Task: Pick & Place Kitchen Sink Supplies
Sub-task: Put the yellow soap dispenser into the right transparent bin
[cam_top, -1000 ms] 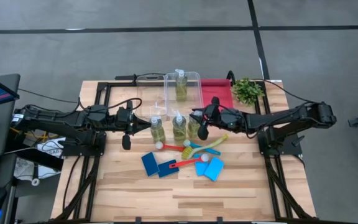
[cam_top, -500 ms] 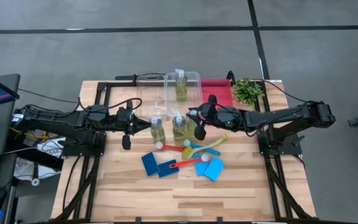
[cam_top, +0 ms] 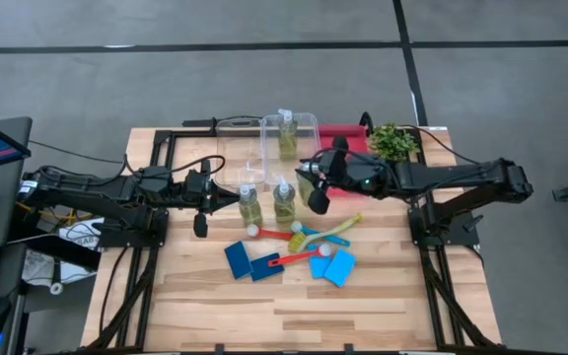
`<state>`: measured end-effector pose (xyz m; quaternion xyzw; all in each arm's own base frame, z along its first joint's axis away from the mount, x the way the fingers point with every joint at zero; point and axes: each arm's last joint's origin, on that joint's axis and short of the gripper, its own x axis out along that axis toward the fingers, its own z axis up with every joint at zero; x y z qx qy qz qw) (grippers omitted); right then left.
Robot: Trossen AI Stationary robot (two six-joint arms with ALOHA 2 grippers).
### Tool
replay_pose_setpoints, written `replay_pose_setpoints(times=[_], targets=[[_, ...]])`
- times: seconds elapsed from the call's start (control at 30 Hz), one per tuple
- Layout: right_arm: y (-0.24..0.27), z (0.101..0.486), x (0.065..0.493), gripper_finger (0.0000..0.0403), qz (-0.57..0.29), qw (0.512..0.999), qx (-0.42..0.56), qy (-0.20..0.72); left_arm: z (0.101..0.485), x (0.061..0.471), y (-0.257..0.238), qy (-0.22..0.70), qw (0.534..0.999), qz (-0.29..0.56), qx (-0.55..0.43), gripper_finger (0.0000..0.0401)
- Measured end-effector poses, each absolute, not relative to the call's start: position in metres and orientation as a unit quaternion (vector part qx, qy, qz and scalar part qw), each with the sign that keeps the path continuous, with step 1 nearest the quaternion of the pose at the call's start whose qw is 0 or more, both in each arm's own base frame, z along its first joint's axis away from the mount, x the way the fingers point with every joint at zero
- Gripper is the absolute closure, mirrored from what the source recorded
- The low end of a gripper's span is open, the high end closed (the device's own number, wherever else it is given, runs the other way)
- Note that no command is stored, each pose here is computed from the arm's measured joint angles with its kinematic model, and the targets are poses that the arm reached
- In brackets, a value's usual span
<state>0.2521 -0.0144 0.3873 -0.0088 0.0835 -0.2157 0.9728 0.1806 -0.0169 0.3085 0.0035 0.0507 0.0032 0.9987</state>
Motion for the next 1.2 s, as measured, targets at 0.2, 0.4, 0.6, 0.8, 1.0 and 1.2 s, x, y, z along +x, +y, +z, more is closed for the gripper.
replay_pose_setpoints(times=[0.2,0.4,0.6,0.8,1.0,1.2], targets=[[-0.019,0.415,0.244,0.0305,-0.225,0.970,-0.021,0.085,0.308,0.181,-0.017,0.051,0.999,0.003,0.003,0.0371],[-0.029,0.434,0.237,0.0305,-0.245,0.967,-0.030,0.069,0.308,0.181,-0.017,0.051,0.999,0.003,0.003,0.0371],[-0.040,0.436,0.234,0.0305,-0.264,0.962,-0.029,0.070,0.308,0.181,-0.017,0.050,0.999,0.003,0.003,0.0371],[-0.050,0.436,0.235,0.0305,-0.283,0.956,-0.027,0.066,0.308,0.181,-0.017,0.050,0.999,0.003,0.003,0.0371],[-0.065,0.437,0.241,0.0305,-0.289,0.955,-0.033,0.047,0.308,0.181,-0.017,0.050,0.999,0.003,0.003,0.0371],[-0.086,0.428,0.259,0.0305,-0.289,0.956,-0.035,0.044,0.309,0.181,-0.017,0.050,0.999,0.003,0.003,0.0371]])
